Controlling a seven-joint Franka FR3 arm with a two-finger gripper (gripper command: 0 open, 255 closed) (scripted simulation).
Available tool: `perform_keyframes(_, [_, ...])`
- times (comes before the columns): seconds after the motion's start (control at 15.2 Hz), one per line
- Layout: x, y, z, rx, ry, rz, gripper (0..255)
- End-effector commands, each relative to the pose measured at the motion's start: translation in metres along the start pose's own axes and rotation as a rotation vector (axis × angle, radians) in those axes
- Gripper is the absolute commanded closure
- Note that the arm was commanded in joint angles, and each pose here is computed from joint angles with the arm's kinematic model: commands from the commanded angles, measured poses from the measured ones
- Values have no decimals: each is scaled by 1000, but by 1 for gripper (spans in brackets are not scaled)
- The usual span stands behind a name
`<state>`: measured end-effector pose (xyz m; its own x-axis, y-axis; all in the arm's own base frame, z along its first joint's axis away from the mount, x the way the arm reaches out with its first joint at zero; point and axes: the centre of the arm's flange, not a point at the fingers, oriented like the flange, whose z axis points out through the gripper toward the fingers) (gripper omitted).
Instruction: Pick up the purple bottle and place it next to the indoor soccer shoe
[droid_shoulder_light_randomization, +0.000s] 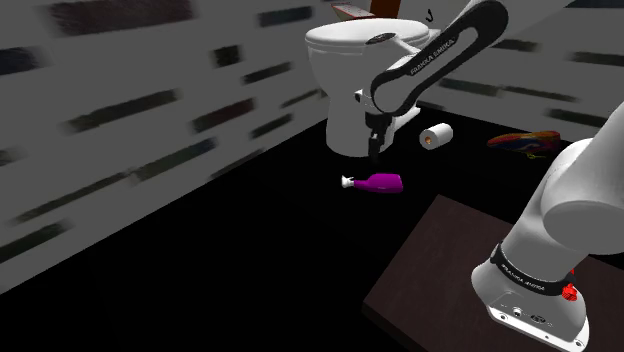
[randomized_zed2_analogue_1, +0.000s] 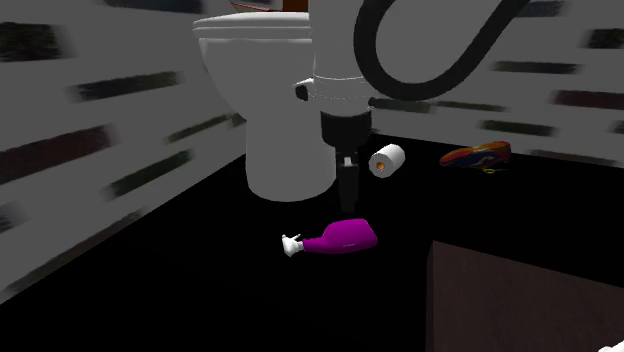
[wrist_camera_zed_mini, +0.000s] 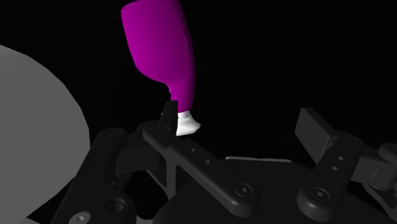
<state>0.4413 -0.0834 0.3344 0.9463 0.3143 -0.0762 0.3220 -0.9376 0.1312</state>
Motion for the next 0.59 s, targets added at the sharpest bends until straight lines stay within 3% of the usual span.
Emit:
perform_keyframes(0.0, [10,11,26,1,-6,-33,0])
perform_keyframes(0.53, [51,41,120,8,-33,-160,0])
